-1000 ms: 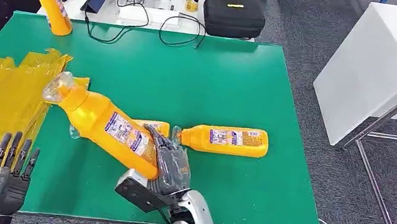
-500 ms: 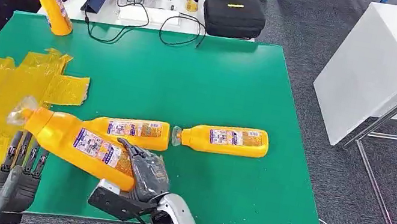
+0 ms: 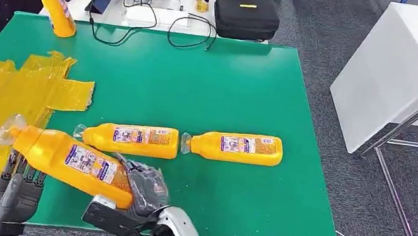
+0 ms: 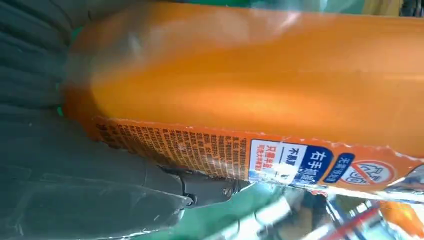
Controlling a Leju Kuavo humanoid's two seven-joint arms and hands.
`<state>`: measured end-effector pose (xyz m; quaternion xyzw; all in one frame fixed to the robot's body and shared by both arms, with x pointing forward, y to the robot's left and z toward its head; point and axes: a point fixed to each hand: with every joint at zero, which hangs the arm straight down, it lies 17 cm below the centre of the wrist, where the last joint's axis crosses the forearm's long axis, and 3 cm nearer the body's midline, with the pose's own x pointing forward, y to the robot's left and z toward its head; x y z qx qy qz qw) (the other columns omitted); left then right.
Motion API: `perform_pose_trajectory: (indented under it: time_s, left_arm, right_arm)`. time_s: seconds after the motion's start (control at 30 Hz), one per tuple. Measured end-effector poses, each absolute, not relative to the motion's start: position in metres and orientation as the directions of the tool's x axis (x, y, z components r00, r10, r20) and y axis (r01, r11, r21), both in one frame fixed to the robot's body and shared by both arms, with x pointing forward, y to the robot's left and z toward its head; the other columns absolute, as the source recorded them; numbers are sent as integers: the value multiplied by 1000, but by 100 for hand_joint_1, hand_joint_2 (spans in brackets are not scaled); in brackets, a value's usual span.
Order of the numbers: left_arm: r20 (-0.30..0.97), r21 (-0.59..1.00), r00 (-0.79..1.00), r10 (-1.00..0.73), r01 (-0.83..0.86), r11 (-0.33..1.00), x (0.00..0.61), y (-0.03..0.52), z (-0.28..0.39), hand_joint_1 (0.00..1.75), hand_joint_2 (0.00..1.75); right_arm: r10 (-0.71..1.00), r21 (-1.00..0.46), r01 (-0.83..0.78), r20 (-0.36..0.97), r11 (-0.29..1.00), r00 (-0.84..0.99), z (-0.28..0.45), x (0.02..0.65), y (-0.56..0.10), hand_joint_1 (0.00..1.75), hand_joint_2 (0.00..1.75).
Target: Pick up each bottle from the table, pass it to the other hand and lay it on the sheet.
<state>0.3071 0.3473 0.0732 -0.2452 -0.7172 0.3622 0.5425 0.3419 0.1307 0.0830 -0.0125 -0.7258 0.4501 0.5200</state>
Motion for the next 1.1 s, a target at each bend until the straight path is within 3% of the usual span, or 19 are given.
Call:
perform_pose_trajectory:
  time_s: [0.43, 0.7, 1.1]
  left_arm:
    - [605, -777, -267, 750, 10, 630, 313, 331, 78, 0, 175]
    - [644, -745, -195, 740, 61, 665, 322, 285, 79, 0, 175]
    - [695, -697, -165, 699, 85, 712, 316, 262, 76, 0, 175]
  right_arm:
    - [498, -671, -557, 739, 489, -453, 65, 311, 161, 175, 175]
    - [538, -706, -563, 701, 430, -468, 62, 308, 169, 175, 175]
    - [536, -728, -550, 680, 410, -500, 68, 310, 173, 175, 175]
